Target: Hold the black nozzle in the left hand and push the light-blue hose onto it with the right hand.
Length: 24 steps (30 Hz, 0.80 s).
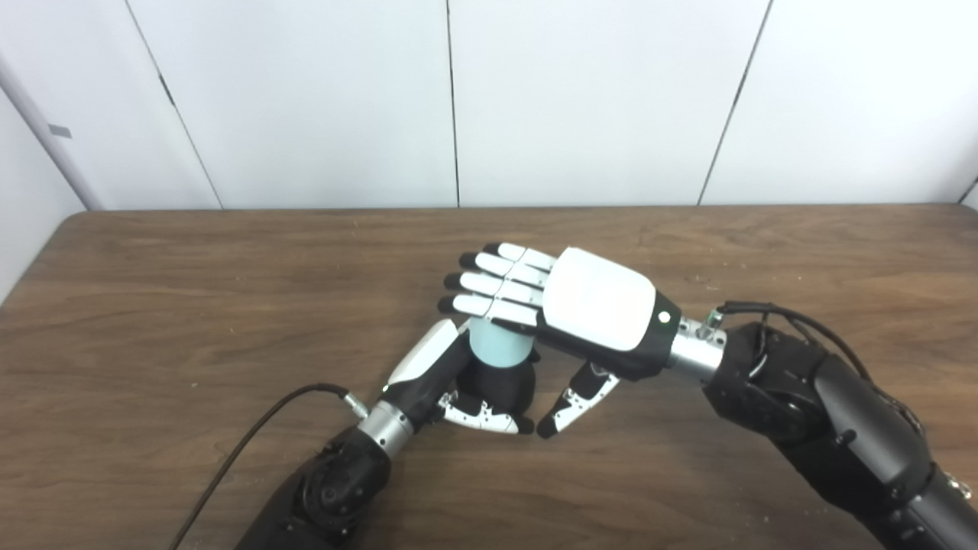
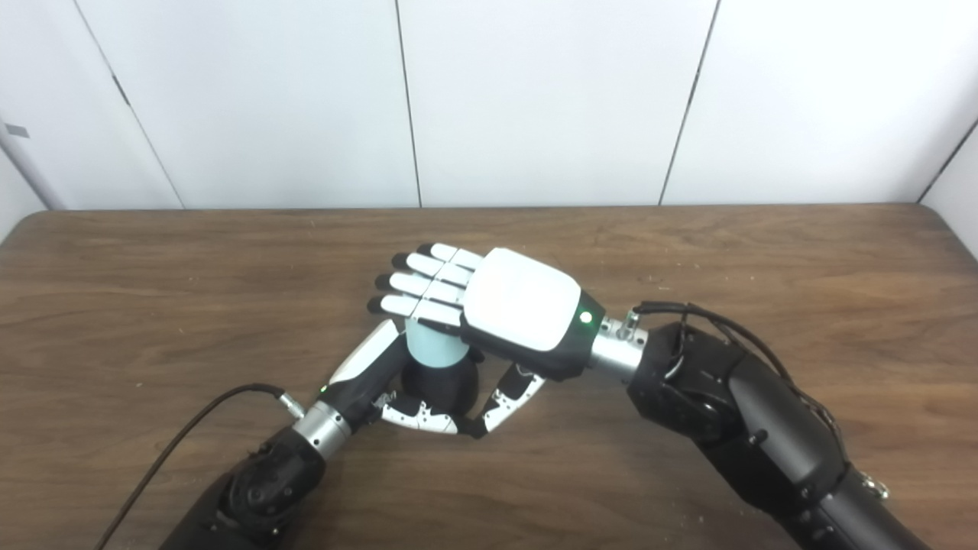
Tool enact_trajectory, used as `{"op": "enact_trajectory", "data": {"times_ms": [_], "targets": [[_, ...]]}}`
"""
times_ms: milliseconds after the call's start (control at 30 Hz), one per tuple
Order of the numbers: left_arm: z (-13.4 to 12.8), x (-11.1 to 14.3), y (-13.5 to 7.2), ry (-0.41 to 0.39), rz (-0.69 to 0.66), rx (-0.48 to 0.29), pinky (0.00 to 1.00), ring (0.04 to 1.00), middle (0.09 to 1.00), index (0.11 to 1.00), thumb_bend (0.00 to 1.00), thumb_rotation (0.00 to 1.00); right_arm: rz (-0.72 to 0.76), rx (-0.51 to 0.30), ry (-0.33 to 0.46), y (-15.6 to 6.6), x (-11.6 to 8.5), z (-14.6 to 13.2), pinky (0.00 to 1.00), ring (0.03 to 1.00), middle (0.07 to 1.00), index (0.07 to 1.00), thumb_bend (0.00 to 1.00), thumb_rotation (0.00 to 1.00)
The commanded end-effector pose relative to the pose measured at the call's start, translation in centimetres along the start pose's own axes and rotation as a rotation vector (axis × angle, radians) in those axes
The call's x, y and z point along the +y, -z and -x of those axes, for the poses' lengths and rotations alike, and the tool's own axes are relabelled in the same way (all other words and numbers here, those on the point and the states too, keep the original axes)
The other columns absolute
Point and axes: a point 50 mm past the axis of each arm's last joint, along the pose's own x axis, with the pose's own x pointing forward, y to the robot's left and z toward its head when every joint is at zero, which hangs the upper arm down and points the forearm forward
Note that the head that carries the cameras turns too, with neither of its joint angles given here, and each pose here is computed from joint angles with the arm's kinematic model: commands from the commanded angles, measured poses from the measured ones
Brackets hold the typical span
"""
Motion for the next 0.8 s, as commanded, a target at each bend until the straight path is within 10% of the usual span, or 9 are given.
{"op": "enact_trajectory", "data": {"times_ms": [0, 767], "targets": [[2.70, -3.37, 2.77, 0.146, 0.001, 0.172, 1.00, 0.948, 0.842, 0.486, 0.49, 0.09, 0.006, -0.014, -0.183, -0.42, 2.69, 0.75, 0.95, 0.961, 0.953, 0.930, 0.72, 0.33], [2.70, -3.21, 2.82, 0.139, -0.017, 0.167, 1.00, 0.949, 0.867, 0.490, 0.49, 0.09, -0.036, -0.011, -0.217, -0.46, 3.07, 0.65, 0.91, 0.925, 0.923, 0.902, 0.76, 0.34]]}}
